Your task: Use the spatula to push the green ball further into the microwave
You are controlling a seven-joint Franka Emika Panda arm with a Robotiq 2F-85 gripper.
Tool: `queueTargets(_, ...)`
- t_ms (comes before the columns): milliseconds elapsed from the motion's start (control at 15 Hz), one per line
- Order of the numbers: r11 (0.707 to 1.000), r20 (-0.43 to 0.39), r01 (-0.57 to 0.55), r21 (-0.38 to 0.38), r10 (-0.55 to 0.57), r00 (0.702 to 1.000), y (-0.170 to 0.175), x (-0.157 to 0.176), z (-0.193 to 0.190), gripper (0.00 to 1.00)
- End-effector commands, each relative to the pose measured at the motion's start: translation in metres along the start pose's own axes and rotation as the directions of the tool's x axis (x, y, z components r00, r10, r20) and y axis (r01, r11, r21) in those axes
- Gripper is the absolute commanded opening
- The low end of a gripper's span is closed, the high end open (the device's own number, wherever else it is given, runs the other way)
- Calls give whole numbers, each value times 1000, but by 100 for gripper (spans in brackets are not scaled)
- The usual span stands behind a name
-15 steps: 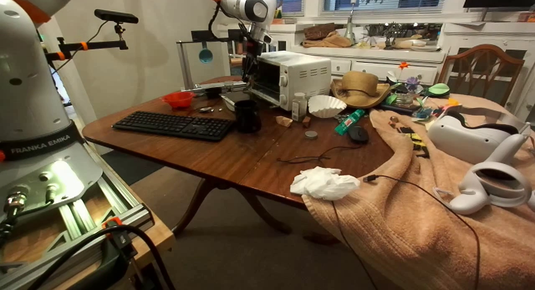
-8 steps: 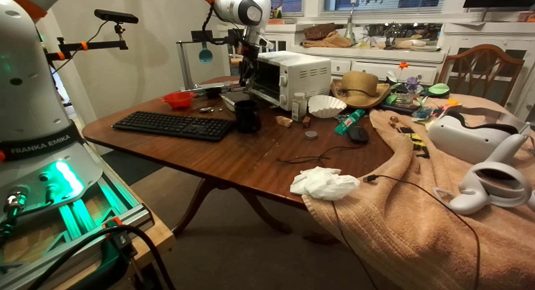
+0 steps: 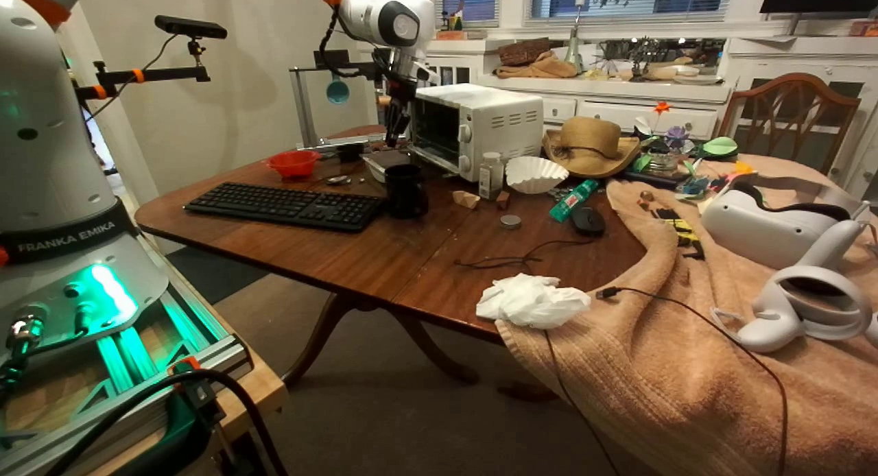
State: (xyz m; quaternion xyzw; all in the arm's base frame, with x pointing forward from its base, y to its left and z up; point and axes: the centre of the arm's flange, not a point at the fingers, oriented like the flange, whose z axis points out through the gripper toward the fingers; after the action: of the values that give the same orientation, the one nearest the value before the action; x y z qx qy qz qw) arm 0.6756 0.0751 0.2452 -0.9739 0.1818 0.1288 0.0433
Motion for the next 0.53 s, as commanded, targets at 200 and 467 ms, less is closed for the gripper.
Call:
queueTargets(200,1000,5,1,2,-1,1000,15,-41,-3,5)
queueTargets(467,1000,21,2,5,-2,1000,21,-60,-14,5)
